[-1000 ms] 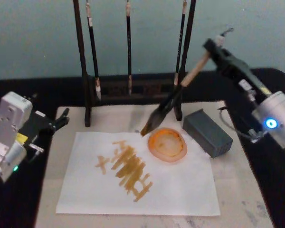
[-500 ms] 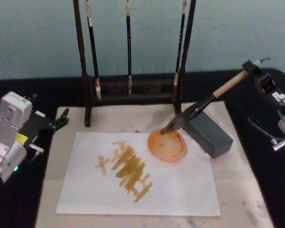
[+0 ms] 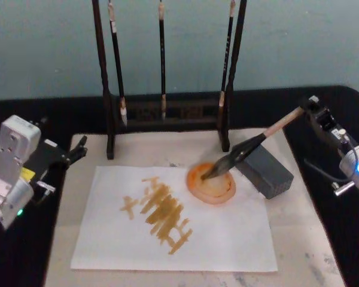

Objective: Pick up the brush from the inkstone, write on the paper, then place the brush back to its original position.

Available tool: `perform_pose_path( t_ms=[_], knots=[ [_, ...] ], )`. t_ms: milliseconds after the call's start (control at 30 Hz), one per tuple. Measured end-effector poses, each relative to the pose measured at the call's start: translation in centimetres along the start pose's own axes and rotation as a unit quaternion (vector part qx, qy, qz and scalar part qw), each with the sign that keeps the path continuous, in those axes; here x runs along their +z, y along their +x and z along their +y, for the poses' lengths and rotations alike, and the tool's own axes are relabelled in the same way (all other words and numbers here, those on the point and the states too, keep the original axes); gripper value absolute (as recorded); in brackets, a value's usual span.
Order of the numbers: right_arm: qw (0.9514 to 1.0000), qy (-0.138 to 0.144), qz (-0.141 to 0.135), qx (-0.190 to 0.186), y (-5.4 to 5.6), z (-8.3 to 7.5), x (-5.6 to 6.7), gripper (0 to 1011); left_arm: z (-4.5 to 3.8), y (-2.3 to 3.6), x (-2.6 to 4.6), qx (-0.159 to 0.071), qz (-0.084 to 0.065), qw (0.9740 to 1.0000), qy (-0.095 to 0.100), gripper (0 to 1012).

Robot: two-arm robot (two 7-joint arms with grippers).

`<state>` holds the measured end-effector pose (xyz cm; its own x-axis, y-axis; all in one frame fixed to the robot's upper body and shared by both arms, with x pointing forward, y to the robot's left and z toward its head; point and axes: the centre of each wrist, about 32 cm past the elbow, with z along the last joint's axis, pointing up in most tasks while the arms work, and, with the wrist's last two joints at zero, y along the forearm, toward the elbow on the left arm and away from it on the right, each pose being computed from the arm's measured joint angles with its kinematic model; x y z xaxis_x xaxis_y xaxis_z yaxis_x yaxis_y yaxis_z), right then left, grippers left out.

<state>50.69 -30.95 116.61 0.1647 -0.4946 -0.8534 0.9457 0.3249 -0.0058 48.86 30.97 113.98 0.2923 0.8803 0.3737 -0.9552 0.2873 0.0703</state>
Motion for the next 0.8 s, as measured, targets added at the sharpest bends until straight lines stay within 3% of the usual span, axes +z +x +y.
perform_pose_path(
  t_ms=[267, 800],
  knots=[
    [0.9998, -0.010, 0.001, -0.016, 0.8, 0.6, -0.7, 175, 0.00, 0.00, 0.00, 0.000, 0.000, 1.0000, 0.000, 1009],
    [0.9995, -0.020, 0.000, -0.024, 1.8, 2.0, -0.8, 175, 0.00, 0.00, 0.00, 0.000, 0.000, 1.0000, 0.000, 1010]
  ],
)
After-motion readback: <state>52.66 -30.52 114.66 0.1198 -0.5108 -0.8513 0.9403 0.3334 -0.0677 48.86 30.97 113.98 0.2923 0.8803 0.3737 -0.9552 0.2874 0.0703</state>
